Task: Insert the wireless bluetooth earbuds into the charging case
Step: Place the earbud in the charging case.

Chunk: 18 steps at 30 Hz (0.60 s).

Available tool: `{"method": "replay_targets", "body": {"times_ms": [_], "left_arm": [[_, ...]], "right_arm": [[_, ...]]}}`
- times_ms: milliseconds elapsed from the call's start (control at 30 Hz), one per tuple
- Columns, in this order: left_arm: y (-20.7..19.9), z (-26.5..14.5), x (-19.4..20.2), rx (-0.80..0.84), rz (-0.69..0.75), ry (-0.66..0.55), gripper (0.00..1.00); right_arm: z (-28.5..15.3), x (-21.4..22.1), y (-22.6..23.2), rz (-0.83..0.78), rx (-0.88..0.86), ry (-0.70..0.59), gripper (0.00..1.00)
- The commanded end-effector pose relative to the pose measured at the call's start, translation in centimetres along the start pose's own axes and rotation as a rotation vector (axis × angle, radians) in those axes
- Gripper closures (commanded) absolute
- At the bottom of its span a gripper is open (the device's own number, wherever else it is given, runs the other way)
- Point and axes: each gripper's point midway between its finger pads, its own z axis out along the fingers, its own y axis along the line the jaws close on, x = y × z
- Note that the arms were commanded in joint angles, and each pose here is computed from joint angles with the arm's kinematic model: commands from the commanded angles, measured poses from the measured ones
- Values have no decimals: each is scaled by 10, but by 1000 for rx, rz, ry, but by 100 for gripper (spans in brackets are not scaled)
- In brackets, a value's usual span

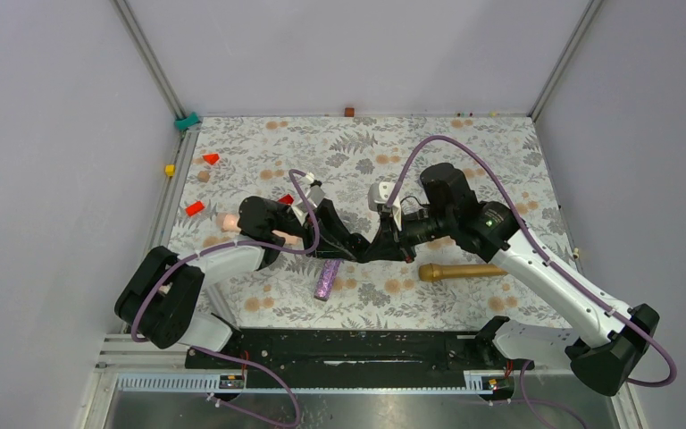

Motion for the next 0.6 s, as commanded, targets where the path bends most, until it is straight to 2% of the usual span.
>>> {"method": "replay_targets", "body": {"times_ms": [0, 267, 567], "left_arm": [[-4, 5, -16, 35, 97, -5, 99], [-5, 6, -15, 41, 92, -3, 99], [-6, 6, -17, 43, 93, -4, 100]], "right_arm": [[-2, -12, 4, -65, -6, -16, 97], [1, -10, -1, -97, 27, 11, 95], [6, -4, -14, -88, 96, 58, 77]]}}
